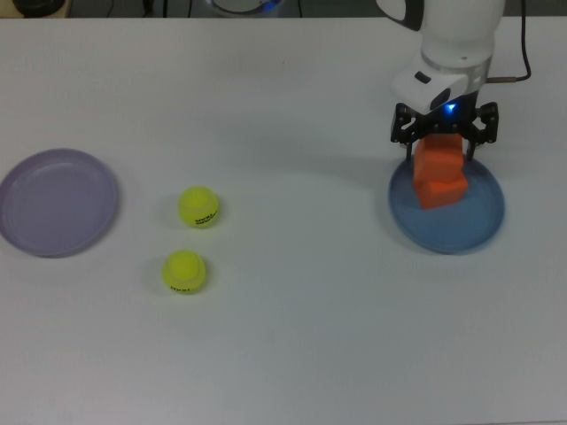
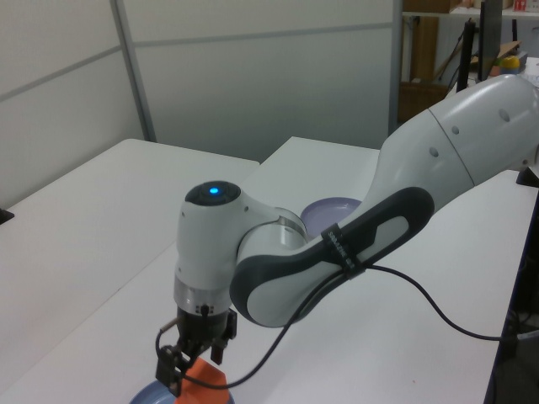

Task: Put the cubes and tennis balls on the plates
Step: 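Stack the second orange cube on the first cube on the blue plate, then move the gripper to a yellow tennis ball and grasp it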

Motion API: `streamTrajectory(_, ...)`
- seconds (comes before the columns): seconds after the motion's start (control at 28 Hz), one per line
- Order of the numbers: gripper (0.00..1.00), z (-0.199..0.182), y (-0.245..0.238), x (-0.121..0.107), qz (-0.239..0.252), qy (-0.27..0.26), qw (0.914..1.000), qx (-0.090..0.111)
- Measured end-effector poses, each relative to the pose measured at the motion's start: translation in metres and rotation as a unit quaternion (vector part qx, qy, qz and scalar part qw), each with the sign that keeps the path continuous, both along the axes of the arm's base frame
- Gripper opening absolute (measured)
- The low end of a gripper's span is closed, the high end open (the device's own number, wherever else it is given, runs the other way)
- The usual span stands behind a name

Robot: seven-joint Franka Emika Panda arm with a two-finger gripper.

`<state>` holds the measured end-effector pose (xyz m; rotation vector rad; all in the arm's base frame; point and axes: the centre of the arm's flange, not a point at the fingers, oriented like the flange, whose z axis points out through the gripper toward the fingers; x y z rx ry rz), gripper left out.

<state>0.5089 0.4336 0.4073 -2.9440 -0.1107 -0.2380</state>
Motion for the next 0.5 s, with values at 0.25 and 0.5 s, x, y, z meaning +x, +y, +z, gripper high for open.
streamTrajectory(0.25,1.00,0.036,-0.011,0.010,-0.014,-0.023,0.9996,0.013)
streamTrajectory(0.5,1.00,0.074,-0.075,0.035,-0.059,-0.024,0.9979,-0.012)
